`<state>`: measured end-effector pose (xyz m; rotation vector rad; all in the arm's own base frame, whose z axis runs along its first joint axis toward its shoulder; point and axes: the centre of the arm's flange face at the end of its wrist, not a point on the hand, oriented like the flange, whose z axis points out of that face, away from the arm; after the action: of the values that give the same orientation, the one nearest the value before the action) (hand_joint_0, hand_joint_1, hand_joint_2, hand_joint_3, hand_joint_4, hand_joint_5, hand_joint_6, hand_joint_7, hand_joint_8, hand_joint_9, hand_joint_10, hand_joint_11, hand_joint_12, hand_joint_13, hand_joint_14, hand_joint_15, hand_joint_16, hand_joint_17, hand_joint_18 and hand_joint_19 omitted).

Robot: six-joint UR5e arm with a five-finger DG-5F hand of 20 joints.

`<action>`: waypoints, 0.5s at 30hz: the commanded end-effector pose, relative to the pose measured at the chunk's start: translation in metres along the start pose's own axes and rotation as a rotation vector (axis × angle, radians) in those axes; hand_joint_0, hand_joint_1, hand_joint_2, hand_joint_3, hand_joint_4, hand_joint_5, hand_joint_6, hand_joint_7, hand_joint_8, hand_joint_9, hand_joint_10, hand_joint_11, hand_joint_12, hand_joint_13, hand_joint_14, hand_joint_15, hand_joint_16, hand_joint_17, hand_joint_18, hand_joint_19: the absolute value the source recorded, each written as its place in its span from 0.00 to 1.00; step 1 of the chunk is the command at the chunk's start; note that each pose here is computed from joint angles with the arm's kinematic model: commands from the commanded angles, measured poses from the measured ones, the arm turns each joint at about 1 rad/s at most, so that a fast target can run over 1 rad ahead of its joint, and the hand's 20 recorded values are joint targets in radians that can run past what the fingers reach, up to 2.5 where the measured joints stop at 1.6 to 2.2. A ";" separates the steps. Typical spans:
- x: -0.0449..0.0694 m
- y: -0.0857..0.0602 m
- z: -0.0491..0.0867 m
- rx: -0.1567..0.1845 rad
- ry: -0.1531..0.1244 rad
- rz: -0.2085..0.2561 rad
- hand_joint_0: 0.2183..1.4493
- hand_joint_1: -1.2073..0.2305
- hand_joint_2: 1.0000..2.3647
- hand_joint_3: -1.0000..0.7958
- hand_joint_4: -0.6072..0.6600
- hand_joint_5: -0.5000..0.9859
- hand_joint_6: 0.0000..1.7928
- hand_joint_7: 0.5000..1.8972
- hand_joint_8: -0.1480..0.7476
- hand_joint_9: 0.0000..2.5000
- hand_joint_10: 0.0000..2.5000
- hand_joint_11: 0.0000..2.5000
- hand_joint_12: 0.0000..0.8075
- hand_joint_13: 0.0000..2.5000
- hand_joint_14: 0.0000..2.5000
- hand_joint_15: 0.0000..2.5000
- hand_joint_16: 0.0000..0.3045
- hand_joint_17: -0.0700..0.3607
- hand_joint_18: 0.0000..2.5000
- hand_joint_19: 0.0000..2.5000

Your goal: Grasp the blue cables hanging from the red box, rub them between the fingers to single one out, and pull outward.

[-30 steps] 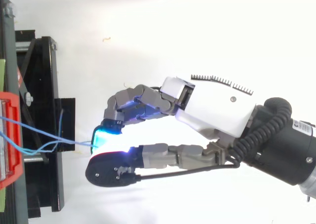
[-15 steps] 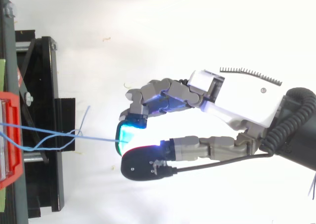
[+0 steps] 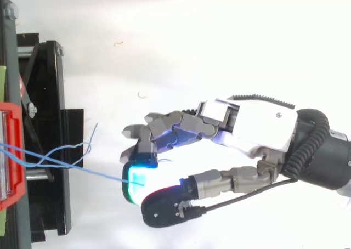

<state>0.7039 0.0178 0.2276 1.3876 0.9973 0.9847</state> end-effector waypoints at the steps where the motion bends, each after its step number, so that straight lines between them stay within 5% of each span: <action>1: 0.002 -0.005 -0.001 0.013 0.064 0.010 0.36 0.35 0.03 0.47 0.52 0.20 0.49 0.48 0.57 0.21 0.00 0.06 0.53 0.10 0.00 0.00 0.18 0.46 0.00 0.02; 5: 0.002 -0.008 -0.004 0.057 0.150 -0.005 0.36 0.35 0.03 0.47 0.52 0.20 0.49 0.47 0.57 0.21 0.00 0.06 0.53 0.10 0.00 0.00 0.18 0.45 0.00 0.02; 8: 0.002 -0.011 -0.005 0.079 0.182 -0.012 0.36 0.35 0.03 0.47 0.52 0.20 0.49 0.48 0.57 0.21 0.00 0.06 0.53 0.10 0.00 0.00 0.18 0.45 0.00 0.02; 15: 0.000 -0.011 -0.006 0.090 0.188 -0.030 0.36 0.35 0.03 0.47 0.52 0.20 0.49 0.48 0.57 0.21 0.00 0.06 0.52 0.09 0.00 0.00 0.18 0.45 0.00 0.02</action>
<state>0.6983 0.0206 0.2167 1.3685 1.2038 1.0773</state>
